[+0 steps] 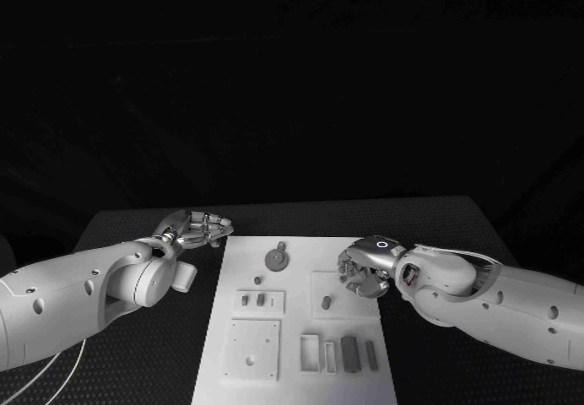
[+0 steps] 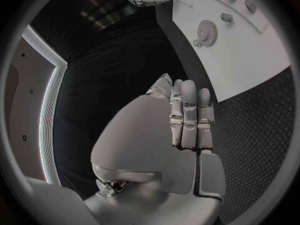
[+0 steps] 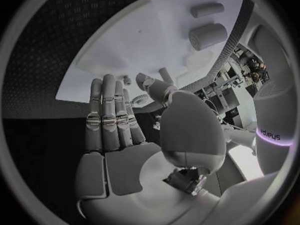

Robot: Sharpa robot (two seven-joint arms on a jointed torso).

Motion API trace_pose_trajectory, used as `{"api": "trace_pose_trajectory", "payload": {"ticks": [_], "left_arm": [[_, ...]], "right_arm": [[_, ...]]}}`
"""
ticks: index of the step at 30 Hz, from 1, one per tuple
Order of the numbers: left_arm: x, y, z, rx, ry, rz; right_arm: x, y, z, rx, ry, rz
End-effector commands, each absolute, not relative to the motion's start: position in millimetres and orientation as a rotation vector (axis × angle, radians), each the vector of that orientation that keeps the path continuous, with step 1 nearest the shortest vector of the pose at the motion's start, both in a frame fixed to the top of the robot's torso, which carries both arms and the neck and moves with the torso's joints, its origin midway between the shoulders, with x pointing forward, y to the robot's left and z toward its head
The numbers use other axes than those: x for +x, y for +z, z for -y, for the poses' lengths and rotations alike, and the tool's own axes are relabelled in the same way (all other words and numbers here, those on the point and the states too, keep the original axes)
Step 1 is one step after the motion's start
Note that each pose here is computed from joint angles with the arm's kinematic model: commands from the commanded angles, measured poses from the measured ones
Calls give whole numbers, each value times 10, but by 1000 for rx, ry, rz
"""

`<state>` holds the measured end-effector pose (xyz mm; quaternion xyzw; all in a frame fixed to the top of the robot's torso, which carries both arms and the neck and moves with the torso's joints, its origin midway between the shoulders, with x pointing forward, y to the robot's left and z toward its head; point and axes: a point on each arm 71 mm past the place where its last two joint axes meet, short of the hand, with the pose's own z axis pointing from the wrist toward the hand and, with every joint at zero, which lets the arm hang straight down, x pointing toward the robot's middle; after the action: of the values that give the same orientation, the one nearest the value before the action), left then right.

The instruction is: Assemble the parts on the task board

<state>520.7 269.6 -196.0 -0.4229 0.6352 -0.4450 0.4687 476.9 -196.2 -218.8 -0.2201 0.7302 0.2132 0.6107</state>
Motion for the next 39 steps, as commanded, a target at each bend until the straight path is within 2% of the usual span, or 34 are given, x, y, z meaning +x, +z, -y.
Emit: {"api": "trace_pose_trajectory", "payload": {"ticks": [1, 39], "left_arm": [[5207, -1949, -2669, -1032, -1117, -1561], [5202, -1959, -2642, -1034, -1124, -1580]], "right_arm": [[4789, -2201, 1980, -522, 446, -1681], [4817, -2410, 1837, -547, 475, -1723]]}}
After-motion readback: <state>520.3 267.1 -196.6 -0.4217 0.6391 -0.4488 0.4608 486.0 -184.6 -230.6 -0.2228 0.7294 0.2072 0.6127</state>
